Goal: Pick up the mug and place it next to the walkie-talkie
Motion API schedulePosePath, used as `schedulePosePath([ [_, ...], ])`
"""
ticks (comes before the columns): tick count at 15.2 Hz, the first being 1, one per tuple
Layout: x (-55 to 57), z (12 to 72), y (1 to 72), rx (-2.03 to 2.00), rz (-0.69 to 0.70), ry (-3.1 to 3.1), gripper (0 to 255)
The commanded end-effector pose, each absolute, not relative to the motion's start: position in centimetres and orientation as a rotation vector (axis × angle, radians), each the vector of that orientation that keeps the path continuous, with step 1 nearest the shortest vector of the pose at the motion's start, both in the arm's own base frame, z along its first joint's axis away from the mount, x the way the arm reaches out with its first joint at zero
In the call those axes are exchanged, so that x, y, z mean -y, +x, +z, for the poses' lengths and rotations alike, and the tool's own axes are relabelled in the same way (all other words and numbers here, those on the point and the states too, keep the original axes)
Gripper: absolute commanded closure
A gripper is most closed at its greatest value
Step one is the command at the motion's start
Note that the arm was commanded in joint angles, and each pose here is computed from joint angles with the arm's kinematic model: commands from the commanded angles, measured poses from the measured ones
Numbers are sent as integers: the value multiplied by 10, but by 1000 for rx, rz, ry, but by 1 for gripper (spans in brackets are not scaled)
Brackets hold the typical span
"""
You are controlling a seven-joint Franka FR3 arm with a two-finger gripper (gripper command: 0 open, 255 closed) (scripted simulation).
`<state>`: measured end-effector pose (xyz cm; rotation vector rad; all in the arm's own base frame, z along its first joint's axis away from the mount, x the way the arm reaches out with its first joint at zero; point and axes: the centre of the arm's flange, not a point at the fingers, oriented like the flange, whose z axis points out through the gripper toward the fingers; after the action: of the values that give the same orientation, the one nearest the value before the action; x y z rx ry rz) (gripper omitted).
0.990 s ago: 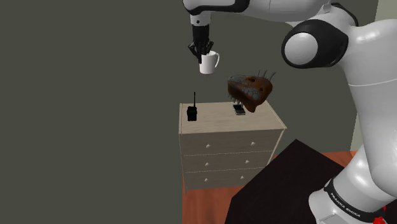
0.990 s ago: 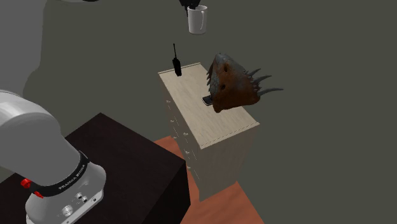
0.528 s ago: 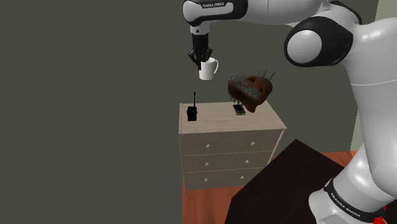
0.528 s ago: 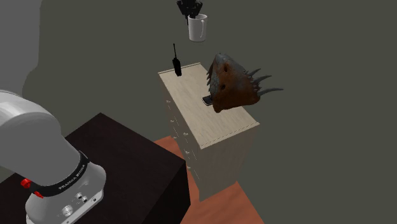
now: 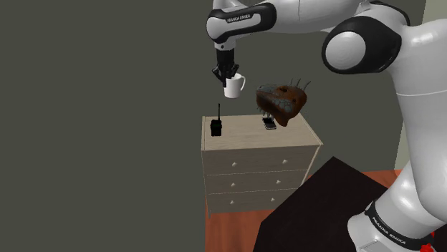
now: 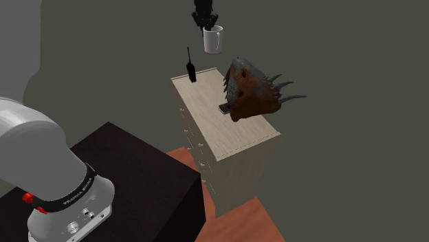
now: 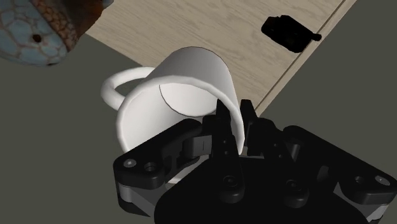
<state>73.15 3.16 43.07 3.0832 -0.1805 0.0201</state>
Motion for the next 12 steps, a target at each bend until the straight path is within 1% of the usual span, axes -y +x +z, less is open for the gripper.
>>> schedulePosePath([
  [1,-31,420,733,180,22,3083,255],
  [12,-31,362,733,180,22,3083,255],
])
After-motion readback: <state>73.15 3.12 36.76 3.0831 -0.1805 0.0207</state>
